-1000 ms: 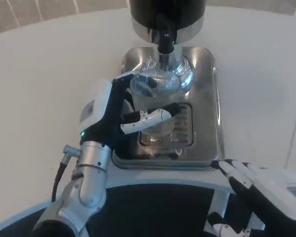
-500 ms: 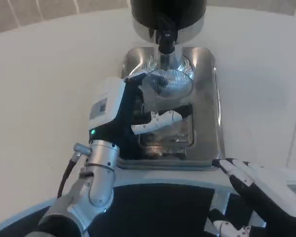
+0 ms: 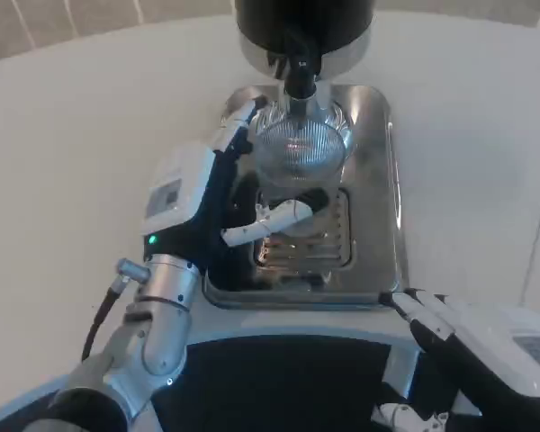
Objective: Grasp the cup under the faucet to collect the drink, then remove the cup.
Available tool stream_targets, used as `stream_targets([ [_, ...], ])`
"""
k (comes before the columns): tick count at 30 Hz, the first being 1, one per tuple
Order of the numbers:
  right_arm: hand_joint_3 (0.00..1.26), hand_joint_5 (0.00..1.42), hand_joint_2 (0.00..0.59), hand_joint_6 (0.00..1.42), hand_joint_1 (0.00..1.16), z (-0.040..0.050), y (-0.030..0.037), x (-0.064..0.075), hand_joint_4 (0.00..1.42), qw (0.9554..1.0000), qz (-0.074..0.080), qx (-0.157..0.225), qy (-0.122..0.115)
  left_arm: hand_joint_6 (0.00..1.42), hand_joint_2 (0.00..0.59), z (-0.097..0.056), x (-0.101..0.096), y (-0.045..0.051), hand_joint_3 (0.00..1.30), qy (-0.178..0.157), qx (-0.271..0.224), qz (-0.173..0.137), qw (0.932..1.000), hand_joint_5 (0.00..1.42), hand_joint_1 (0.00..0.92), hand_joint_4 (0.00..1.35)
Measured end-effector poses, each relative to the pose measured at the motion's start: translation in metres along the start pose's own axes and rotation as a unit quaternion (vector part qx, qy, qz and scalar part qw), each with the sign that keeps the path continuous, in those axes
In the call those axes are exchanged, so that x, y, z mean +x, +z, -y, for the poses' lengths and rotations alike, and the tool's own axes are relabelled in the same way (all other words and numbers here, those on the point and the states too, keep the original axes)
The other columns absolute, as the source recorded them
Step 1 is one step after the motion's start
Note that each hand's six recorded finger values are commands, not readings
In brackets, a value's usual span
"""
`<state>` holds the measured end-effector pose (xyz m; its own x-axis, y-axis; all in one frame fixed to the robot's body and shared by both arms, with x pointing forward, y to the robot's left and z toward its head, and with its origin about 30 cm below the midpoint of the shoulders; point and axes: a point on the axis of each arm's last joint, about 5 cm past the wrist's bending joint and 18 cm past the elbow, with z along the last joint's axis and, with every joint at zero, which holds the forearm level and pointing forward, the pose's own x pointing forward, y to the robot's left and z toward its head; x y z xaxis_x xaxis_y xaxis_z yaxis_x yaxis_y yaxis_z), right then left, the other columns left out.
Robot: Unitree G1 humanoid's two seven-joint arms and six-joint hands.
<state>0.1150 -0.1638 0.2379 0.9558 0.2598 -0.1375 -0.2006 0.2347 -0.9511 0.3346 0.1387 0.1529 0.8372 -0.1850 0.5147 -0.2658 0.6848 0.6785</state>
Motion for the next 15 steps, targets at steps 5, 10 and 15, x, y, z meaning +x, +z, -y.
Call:
stream_targets([
  [5, 0.04, 0.0, 0.452, 0.02, 0.26, -0.0002, 0.0014, 0.002, 0.0, 1.0, 0.006, 0.0, 0.0, 0.29, 0.009, -0.005, 0.0, -0.0024, 0.0, 0.001, -0.007, 0.005, 1.0, 0.26, 0.09, 0.0],
  [10, 0.04, 0.0, 0.452, 0.02, 0.26, 0.0001, 0.0006, 0.007, 0.0, 1.0, 0.008, 0.003, -0.002, 0.28, 0.01, -0.015, -0.001, -0.0083, 0.0, 0.002, -0.01, 0.013, 0.9999, 0.26, 0.088, 0.0],
  [15, 0.04, 0.0, 0.454, 0.02, 0.27, -0.0002, -0.0001, 0.009, 0.0, 0.9999, 0.009, 0.006, -0.008, 0.3, 0.01, -0.024, -0.007, -0.0144, 0.0, 0.011, -0.027, 0.024, 0.9993, 0.29, 0.073, 0.0],
])
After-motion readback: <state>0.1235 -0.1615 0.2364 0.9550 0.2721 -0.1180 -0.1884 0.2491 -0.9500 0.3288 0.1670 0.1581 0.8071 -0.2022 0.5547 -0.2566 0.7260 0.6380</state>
